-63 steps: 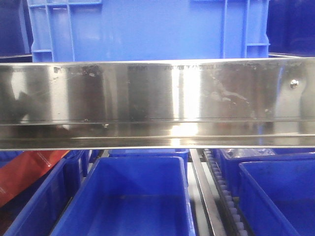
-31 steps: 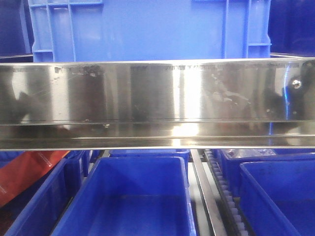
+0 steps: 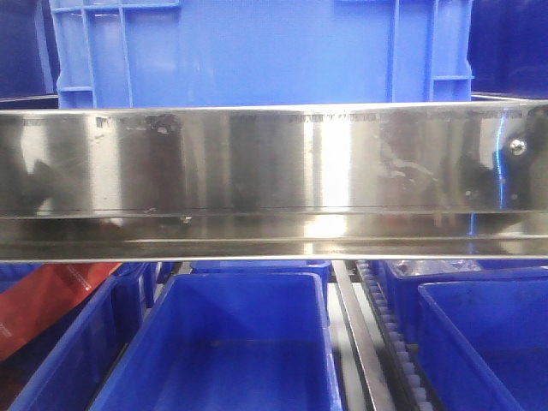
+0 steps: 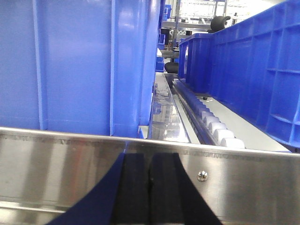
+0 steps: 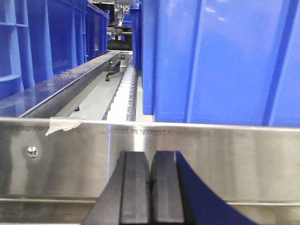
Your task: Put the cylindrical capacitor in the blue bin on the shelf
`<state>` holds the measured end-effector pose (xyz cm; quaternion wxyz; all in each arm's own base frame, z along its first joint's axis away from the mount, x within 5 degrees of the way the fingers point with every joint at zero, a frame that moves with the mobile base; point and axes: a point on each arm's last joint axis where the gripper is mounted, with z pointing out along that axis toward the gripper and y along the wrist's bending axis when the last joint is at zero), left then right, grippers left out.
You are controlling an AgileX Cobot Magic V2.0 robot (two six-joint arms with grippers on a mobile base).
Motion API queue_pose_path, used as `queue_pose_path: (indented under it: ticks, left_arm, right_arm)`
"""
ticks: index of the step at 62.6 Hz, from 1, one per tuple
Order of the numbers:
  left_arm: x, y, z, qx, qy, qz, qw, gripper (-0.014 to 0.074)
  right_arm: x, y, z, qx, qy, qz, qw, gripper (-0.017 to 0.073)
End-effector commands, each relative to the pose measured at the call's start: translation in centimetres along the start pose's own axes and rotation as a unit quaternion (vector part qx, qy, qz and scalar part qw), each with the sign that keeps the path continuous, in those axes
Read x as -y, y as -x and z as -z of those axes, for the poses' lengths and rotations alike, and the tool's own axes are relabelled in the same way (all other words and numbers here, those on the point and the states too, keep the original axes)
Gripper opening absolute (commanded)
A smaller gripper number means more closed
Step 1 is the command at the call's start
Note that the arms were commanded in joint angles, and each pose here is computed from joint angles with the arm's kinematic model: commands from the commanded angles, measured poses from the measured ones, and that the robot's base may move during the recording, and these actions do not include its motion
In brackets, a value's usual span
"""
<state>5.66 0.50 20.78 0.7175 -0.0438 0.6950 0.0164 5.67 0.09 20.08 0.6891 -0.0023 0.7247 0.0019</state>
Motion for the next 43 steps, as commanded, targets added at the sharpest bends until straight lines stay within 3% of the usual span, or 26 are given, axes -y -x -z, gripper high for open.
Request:
queue_pose_path:
  ticks: [1,43]
  left_arm:
    - [0.06,0.25,0.04,0.012,-0.004,0.002,1.0,-0.0111]
    - [0.06,0.25,0.04,0.012,-0.004,0.002,1.0,-0.0111]
  right_arm:
    - [0.07,0.26,0.04,0.015,-0.005,0.001,1.0,-0.0162]
    - [0.07,0.3,0.04,0.017,-0.005,0.001,1.0,-0.0162]
